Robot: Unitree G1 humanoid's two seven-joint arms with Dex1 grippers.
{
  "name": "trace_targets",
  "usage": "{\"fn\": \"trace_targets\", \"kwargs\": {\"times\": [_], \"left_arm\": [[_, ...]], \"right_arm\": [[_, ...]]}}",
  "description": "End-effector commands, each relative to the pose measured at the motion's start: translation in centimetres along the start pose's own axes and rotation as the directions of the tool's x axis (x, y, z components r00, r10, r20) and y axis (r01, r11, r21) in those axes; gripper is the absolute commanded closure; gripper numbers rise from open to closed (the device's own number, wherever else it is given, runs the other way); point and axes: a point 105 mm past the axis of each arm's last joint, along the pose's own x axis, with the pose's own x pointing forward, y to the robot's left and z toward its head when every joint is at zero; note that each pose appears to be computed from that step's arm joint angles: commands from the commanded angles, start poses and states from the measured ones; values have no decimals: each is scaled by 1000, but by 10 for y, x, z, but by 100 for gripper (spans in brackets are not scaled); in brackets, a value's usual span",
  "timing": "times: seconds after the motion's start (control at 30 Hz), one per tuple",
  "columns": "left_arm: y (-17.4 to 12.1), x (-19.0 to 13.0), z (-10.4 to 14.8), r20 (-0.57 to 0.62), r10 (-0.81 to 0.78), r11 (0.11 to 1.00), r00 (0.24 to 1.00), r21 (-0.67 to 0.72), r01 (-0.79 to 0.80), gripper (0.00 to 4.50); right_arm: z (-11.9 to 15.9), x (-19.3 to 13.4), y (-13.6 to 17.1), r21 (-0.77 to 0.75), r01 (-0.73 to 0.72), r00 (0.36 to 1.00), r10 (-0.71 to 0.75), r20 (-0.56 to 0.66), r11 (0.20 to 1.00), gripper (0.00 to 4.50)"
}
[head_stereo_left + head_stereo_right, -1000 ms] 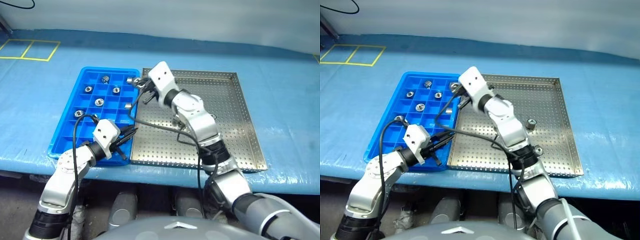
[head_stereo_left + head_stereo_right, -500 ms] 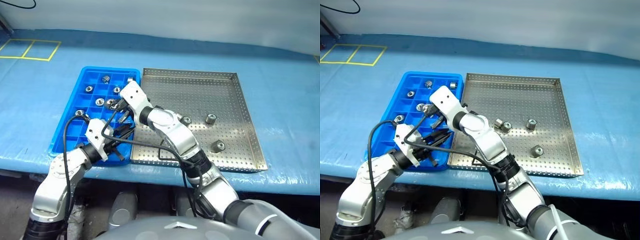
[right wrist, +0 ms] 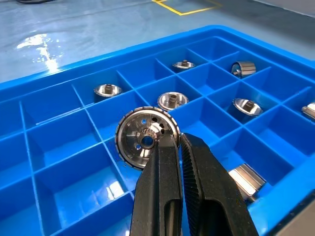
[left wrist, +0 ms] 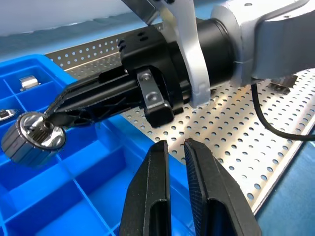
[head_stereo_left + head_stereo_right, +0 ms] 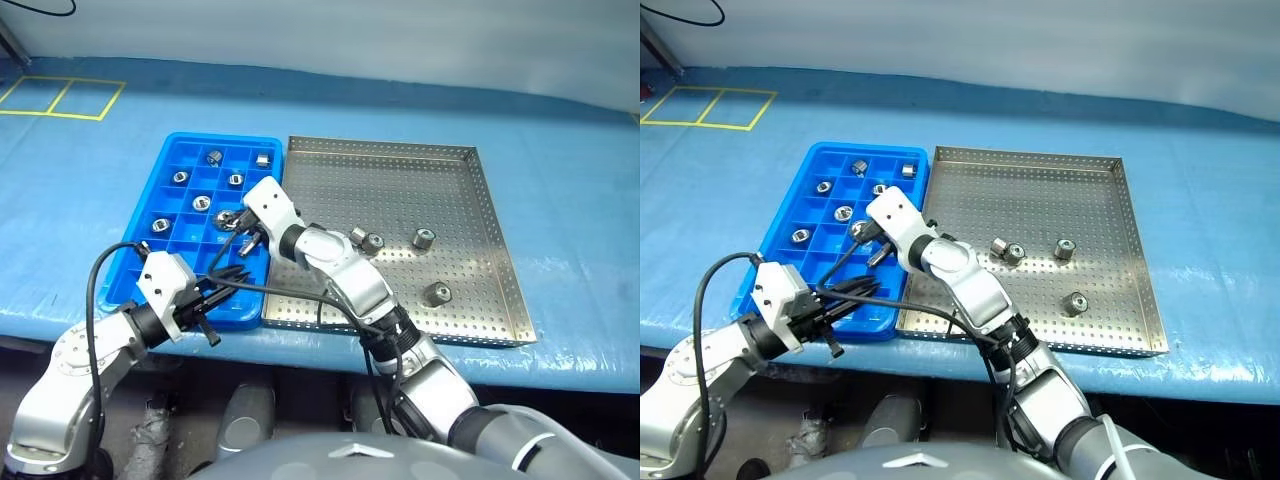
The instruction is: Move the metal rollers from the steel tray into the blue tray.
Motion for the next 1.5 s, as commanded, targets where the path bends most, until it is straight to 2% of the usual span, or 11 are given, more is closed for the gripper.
{"fn": "trace_targets", "kwargs": {"times": [0.03, 0.67, 0.93, 1.1, 1.27, 1.5], "left_arm": [[-3, 1, 5, -3, -11, 999, 1000, 51, 12, 392], [-8, -10, -5, -43, -6, 1000, 999, 26, 8, 392], [-9, -11, -7, -41, 8, 1000, 999, 15, -7, 392], [-11, -9, -8, -36, 2, 1000, 999, 9, -2, 392], [-11, -8, -7, -31, 0, 1000, 1000, 6, 0, 392], [-12, -8, -8, -30, 4, 1000, 1000, 5, -4, 392]], "right_arm": [[19, -2, -6, -3, 18, 998, -18, 64, 1000, 448], [14, 25, 4, 46, -7, 999, 4, 53, 999, 448], [45, 21, 29, 44, -106, 982, 98, 163, 993, 448], [53, 23, 40, 41, -127, 975, 117, 190, 991, 448], [47, 30, 47, 41, -142, 977, 133, 166, 989, 448], [23, 42, 55, 40, -147, 986, 143, 87, 988, 448]]}}
